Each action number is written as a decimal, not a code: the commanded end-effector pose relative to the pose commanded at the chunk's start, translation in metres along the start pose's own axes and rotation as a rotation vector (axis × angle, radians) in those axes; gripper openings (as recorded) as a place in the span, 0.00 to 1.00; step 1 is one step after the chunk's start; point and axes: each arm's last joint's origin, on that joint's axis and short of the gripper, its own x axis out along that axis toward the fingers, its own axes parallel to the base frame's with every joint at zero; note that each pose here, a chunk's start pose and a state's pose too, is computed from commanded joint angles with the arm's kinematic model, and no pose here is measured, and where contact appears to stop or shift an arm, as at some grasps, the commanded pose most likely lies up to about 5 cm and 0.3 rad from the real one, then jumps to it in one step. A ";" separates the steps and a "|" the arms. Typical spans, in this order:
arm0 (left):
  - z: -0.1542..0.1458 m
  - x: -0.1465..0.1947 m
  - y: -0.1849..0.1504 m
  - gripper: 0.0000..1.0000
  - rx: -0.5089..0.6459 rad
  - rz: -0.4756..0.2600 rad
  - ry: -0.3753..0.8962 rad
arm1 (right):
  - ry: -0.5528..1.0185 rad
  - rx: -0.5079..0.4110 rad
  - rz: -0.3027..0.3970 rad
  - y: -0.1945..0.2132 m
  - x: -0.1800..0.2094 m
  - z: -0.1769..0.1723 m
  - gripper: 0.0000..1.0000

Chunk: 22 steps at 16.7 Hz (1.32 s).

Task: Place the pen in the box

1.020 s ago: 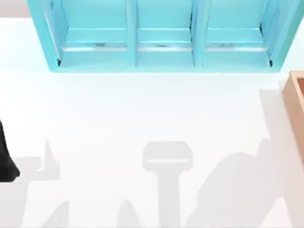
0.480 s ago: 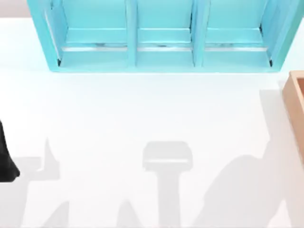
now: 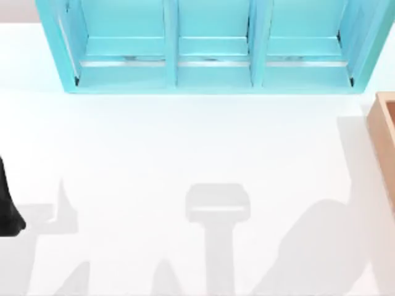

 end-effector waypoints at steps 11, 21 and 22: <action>0.000 0.000 0.000 1.00 0.000 0.000 0.000 | 0.000 0.000 0.000 0.000 0.000 0.000 0.60; 0.000 0.000 0.000 1.00 0.000 0.000 0.000 | 0.000 0.000 0.000 0.000 0.000 0.000 1.00; 0.000 0.000 0.000 1.00 0.000 0.000 0.000 | 0.000 0.000 0.000 0.000 0.000 0.000 1.00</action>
